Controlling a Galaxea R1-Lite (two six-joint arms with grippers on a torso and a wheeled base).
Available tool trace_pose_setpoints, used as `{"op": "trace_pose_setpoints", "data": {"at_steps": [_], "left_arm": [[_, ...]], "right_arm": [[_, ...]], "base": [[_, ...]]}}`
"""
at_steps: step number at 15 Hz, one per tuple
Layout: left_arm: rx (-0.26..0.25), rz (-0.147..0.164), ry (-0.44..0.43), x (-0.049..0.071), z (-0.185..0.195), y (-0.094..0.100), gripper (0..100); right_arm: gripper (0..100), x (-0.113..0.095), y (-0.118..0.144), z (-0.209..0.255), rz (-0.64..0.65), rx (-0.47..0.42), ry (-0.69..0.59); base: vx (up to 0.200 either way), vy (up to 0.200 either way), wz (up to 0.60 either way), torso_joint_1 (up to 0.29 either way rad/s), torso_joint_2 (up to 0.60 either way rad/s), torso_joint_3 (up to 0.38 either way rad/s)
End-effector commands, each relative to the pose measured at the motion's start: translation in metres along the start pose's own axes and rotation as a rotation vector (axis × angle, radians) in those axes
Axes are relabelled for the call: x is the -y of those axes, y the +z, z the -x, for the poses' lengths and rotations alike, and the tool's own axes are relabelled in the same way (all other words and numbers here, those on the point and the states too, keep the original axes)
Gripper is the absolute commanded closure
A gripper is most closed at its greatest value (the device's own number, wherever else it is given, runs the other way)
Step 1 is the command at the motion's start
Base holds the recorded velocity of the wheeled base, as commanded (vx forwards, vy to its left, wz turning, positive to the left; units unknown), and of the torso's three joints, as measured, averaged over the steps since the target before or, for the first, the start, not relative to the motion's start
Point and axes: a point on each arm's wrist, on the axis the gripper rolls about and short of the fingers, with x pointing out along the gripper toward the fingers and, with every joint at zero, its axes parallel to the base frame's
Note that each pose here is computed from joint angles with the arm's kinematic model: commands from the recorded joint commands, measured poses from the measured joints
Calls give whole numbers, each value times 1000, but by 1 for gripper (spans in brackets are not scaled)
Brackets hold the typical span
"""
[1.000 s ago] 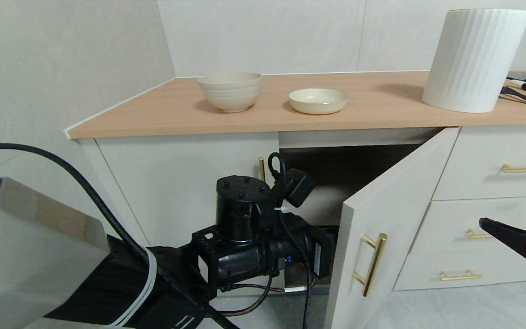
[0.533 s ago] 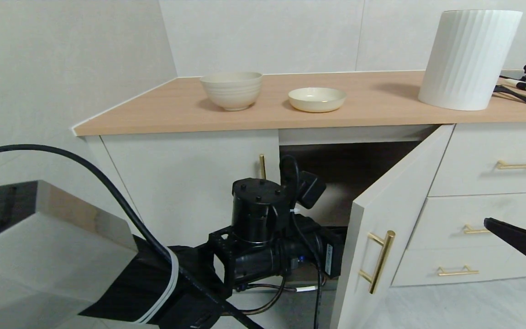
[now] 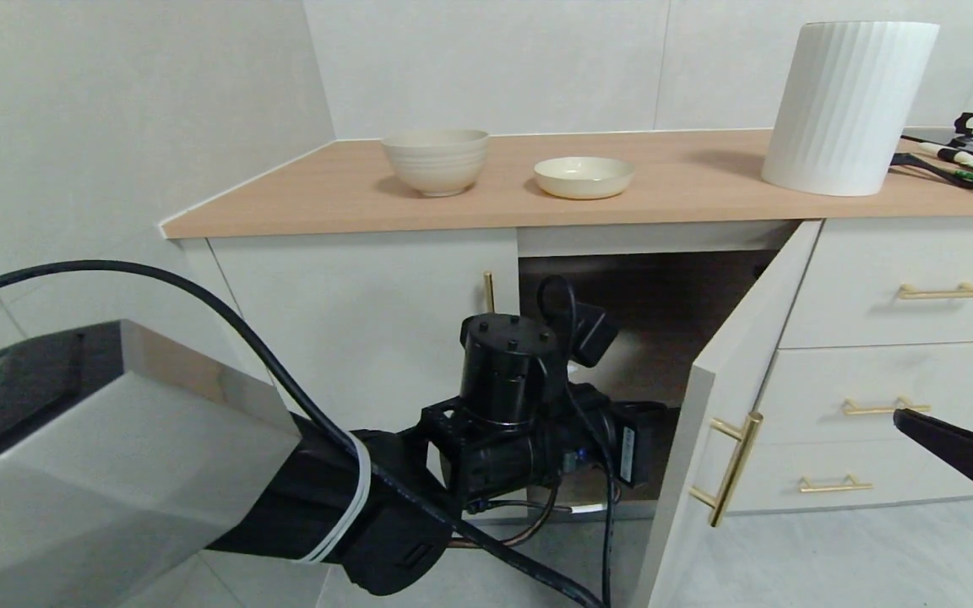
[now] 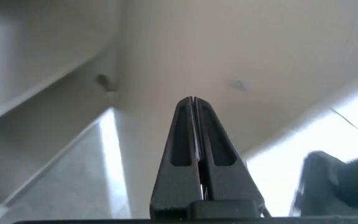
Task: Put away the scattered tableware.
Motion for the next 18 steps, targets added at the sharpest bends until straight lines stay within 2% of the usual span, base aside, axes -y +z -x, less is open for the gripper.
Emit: {"op": "trace_pose_setpoints", "data": {"at_steps": [1, 4, 5, 6, 7, 8, 9, 10, 11, 12, 13, 14, 15, 17, 18], "left_arm": [[-8, 1, 15, 0, -12, -1, 100], [-18, -4, 1, 10, -19, 1, 100], [-21, -15, -26, 28, -24, 2, 100], [-28, -33, -81, 60, -30, 3, 100], [-45, -55, -167, 100, -35, 3, 100], [-63, -74, -257, 145, -35, 6, 100], [-68, -72, -317, 178, -32, 9, 100], [-57, -53, -305, 184, -31, 11, 100], [-52, -41, -235, 176, -30, 9, 100], [-51, -27, -138, 151, -28, 10, 100], [-67, -17, -76, 129, -20, 9, 100], [-63, -8, -43, 115, -11, 12, 100], [-34, 5, 18, 90, 8, 22, 100], [25, 24, 99, 61, 35, 45, 100], [72, 37, 172, 36, 58, 60, 100]], "right_arm": [[0, 0, 1, 2, 1, 9, 1], [0, -4, 2, 8, 8, 29, 37], [0, -7, 5, 14, 11, 56, 66], [0, -10, 9, 23, 15, 100, 106], [0, -13, 14, 32, 18, 146, 157], [0, -15, 21, 43, 12, 201, 213], [0, -16, 27, 54, -10, 245, 267], [0, -15, 31, 60, -24, 263, 297], [0, -15, 33, 63, -35, 266, 315], [0, -15, 33, 62, -40, 265, 316], [0, -16, 34, 60, -39, 254, 316], [0, -17, 34, 56, -39, 242, 314], [0, -18, 34, 49, -45, 215, 310], [0, -21, 31, 34, -86, 147, 320], [0, -26, 38, 14, -94, 101, 323]], "base": [[0, 0, 0, 0, 0, 0], [0, 0, 0, 0, 0, 0], [0, 0, 0, 0, 0, 0], [0, 0, 0, 0, 0, 0], [0, 0, 0, 0, 0, 0], [0, 0, 0, 0, 0, 0], [0, 0, 0, 0, 0, 0], [0, 0, 0, 0, 0, 0], [0, 0, 0, 0, 0, 0], [0, 0, 0, 0, 0, 0], [0, 0, 0, 0, 0, 0], [0, 0, 0, 0, 0, 0], [0, 0, 0, 0, 0, 0], [0, 0, 0, 0, 0, 0], [0, 0, 0, 0, 0, 0]]}}
